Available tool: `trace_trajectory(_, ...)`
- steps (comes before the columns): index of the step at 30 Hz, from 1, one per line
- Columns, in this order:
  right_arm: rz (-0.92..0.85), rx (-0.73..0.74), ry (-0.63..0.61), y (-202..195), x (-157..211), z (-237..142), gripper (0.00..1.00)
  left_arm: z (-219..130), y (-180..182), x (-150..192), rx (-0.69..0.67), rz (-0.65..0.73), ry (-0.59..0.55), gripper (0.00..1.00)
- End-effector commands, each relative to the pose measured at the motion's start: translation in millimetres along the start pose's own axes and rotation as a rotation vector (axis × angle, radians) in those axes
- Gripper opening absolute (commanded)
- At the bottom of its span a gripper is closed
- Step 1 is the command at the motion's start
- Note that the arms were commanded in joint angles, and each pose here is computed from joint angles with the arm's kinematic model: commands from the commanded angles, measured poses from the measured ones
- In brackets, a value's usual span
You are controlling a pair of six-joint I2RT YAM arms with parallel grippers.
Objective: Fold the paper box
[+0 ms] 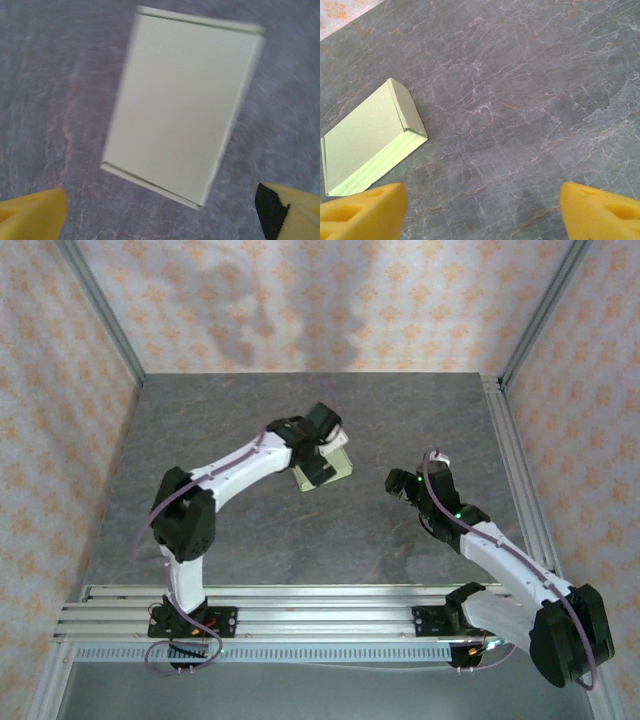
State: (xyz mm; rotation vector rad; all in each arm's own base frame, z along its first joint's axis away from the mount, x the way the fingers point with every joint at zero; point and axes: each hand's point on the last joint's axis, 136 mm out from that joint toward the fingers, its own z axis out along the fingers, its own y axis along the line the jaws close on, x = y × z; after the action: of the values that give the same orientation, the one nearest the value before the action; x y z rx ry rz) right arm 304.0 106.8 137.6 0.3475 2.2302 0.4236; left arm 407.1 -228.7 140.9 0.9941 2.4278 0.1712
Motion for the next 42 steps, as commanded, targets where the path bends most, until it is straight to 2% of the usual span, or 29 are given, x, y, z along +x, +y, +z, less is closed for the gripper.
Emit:
trace_trajectory(1,-0.010,-0.017,-0.026,4.0,-6.9,0.9,0.80,14.6,27.5,2.7,0.019,-0.337,-0.025,0.97)
trace_trajectory(6,-0.008,-0.021,-0.024,3.9,-5.4,2.3,0.80,35.5,40.4,33.2,0.006,-0.679,0.042,0.97)
trace_trajectory(7,-0.009,-0.023,-0.023,4.4,-5.3,2.6,0.80,37.5,42.8,40.0,0.010,-0.761,0.064,0.94)
trace_trajectory(8,-0.008,-0.024,-0.021,4.6,-4.9,2.9,0.80,48.8,40.9,55.2,0.014,-0.854,0.132,0.87)
trace_trajectory(11,-0.011,-0.026,-0.018,4.7,-4.0,3.0,0.80,55.6,24.7,66.5,0.081,-0.968,0.170,0.80)
trace_trajectory(14,-0.009,-0.022,-0.018,3.2,-2.3,4.9,0.79,62.9,7.9,59.7,0.188,-1.041,0.168,0.72)
trace_trajectory(16,-0.006,-0.030,-0.013,4.7,-1.8,5.9,0.79,66.0,-1.2,51.6,0.256,-1.043,0.190,0.65)
trace_trajectory(18,-0.004,-0.041,-0.006,6.9,-0.5,5.9,0.79,69.4,-0.8,44.9,0.265,-1.039,0.194,0.60)
trace_trajectory(25,-0.016,-0.019,-0.025,0.1,-2.5,-4.6,0.79,85.1,0.6,26.0,0.314,-0.958,0.223,0.53)
trace_trajectory(29,-0.022,-0.008,-0.033,-3.7,-2.3,-8.5,0.80,93.0,-1.1,0.4,0.387,-0.939,0.205,0.53)
trace_trajectory(34,-0.032,-0.002,-0.039,-6.1,-1.8,-9.5,0.81,96.0,6.8,-21.3,0.398,-0.924,0.159,0.54)
trace_trajectory(38,-0.059,0.008,-0.054,-7.9,-4.1,-8.4,0.81,78.7,22.2,-31.8,0.356,-0.882,0.074,0.60)
trace_trajectory(42,-0.124,0.020,-0.102,-8.3,-13.5,-8.0,0.86,47.9,40.0,-25.2,0.265,-0.839,-0.056,0.69)
